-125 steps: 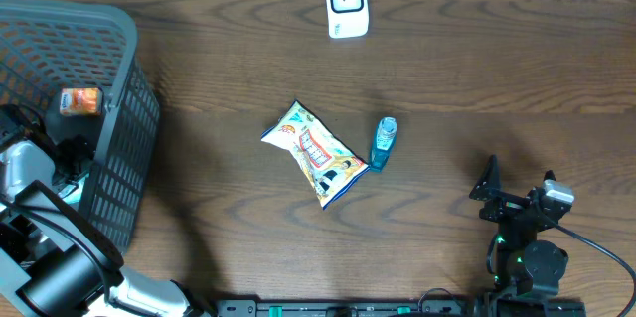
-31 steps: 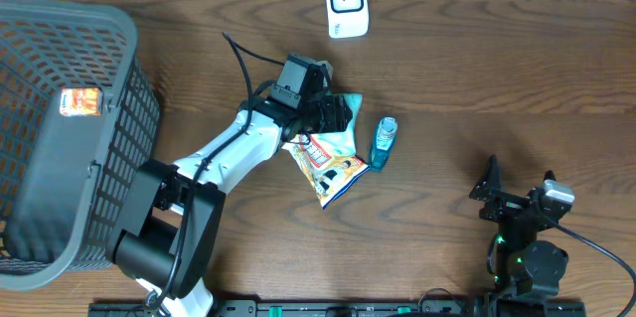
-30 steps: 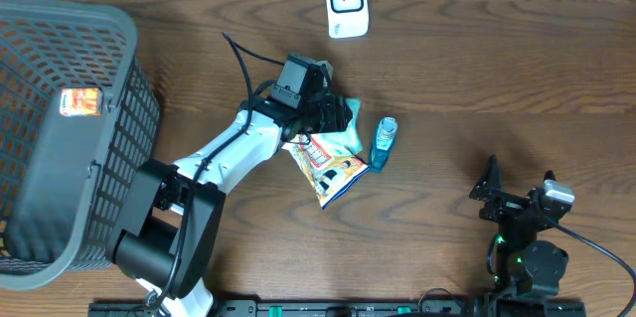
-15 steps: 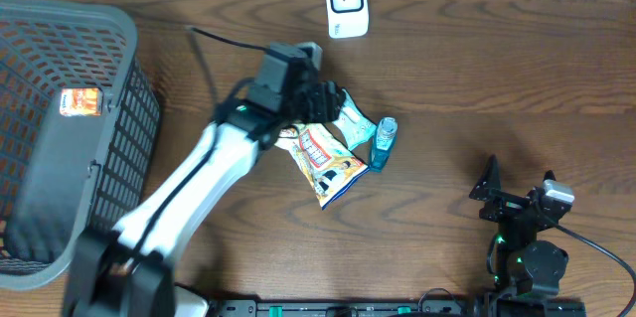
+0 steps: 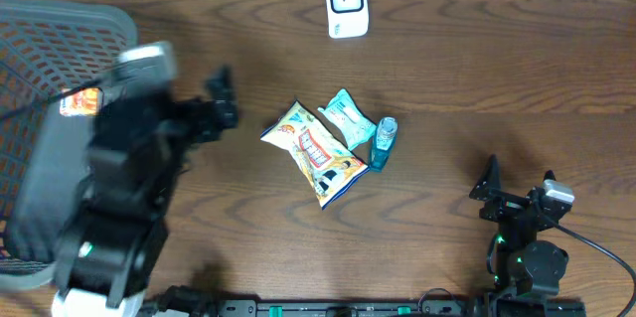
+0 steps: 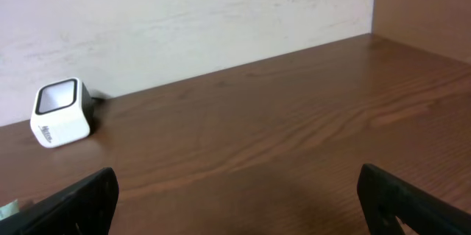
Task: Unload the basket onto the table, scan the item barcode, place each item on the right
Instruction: 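Release the wipes pack onto the table beside the bottle, then reach the left gripper into the basket toward the orange tissue pack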
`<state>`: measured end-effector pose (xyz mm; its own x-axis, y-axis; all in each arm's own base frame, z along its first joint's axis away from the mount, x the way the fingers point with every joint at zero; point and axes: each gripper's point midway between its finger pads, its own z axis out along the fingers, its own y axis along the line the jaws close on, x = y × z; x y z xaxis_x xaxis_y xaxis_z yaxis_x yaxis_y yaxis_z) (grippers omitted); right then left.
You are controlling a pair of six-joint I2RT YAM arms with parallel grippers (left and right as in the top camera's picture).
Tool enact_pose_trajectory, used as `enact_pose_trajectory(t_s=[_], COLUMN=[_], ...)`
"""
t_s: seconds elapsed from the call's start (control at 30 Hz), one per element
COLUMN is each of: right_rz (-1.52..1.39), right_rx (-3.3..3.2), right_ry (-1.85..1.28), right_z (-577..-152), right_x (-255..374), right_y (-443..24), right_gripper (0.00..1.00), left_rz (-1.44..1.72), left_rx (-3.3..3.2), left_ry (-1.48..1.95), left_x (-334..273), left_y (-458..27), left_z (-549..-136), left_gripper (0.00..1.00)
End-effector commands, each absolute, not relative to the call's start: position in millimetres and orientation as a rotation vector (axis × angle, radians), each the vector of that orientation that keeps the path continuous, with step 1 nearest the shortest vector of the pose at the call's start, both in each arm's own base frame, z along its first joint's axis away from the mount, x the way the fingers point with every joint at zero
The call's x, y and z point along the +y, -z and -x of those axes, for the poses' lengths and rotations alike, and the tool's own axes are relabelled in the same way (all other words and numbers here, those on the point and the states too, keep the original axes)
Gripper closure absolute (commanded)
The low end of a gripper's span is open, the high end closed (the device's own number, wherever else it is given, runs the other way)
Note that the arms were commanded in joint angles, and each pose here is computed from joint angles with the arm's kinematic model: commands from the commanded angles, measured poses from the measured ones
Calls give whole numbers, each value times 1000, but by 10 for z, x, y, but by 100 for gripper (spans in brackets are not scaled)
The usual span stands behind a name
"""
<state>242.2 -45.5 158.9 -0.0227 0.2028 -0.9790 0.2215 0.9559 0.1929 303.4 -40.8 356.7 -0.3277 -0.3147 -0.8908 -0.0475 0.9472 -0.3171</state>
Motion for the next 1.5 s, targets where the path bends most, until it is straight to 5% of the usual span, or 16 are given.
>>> enact_pose_trajectory(t_s=[0.0,0.3,0.6,1.0,1.47], right_rz=[-332,-331,-332,-332,-332], right_rx=[1602,1602,1602,1602,1602], right_ry=[26,26,26,26,26], right_z=[-2416,-2416,-2416,-2416,-2416], right_x=[-470,-470,-471,-470,-470], right_y=[-1589,-1590,-1590,-1590,-1590], right_gripper=[1,1,1,1,1], left_rz=[417,732,939,587,504], left_rx=[1783,1753,1922,2427,2543], left_ry=[116,-132,-270,-491,-498], left_x=[131,1139,1843,2164,2247], left_y=[-3915,-4189,-3506,-2329,-1841], left_z=[-2900,-2845,-3199,-3611,-3805], left_gripper=[3,0,0,1,5])
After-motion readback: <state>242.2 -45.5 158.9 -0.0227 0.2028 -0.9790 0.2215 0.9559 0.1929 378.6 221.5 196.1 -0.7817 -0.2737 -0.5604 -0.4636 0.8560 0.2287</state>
